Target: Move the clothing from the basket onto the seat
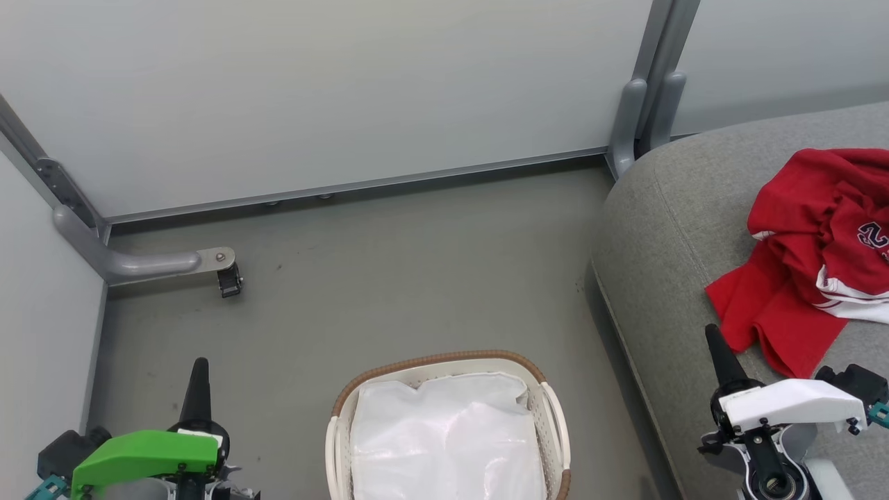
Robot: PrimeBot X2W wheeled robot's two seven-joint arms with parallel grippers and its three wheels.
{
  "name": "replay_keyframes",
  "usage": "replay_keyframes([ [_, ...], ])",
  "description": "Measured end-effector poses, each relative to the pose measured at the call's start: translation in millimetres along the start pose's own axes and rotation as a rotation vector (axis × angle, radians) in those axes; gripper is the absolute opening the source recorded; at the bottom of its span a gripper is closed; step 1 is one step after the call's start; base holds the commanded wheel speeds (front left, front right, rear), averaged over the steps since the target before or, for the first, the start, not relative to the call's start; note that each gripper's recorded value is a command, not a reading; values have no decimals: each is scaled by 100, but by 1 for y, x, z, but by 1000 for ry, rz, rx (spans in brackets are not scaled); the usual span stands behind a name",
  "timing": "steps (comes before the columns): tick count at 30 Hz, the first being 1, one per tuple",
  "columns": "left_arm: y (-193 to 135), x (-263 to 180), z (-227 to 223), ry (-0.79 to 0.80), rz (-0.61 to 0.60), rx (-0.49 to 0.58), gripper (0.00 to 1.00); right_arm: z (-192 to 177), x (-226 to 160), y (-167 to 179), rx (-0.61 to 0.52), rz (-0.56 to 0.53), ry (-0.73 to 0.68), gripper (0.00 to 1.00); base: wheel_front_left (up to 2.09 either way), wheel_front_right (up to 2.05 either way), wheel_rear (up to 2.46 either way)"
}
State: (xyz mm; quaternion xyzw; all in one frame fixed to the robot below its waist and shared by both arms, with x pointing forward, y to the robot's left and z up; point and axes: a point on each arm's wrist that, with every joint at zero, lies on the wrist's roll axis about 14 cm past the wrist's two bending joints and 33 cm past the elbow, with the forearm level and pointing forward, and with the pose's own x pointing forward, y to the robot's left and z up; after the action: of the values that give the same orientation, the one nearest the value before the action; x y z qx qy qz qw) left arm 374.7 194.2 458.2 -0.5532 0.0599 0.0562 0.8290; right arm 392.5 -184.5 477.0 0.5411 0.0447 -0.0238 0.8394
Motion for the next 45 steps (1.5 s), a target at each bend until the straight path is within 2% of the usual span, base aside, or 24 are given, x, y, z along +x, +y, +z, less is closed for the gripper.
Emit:
replay_keyframes([
  [25, -20, 4, 11, -5, -70, -214, 0, 13, -2, 10, 228, 39, -16, 0, 0, 0, 0],
  [45, -34, 5, 18, 0, -123, -346, 0, 22, -5, 18, 372, 80, -26, 0, 0, 0, 0],
])
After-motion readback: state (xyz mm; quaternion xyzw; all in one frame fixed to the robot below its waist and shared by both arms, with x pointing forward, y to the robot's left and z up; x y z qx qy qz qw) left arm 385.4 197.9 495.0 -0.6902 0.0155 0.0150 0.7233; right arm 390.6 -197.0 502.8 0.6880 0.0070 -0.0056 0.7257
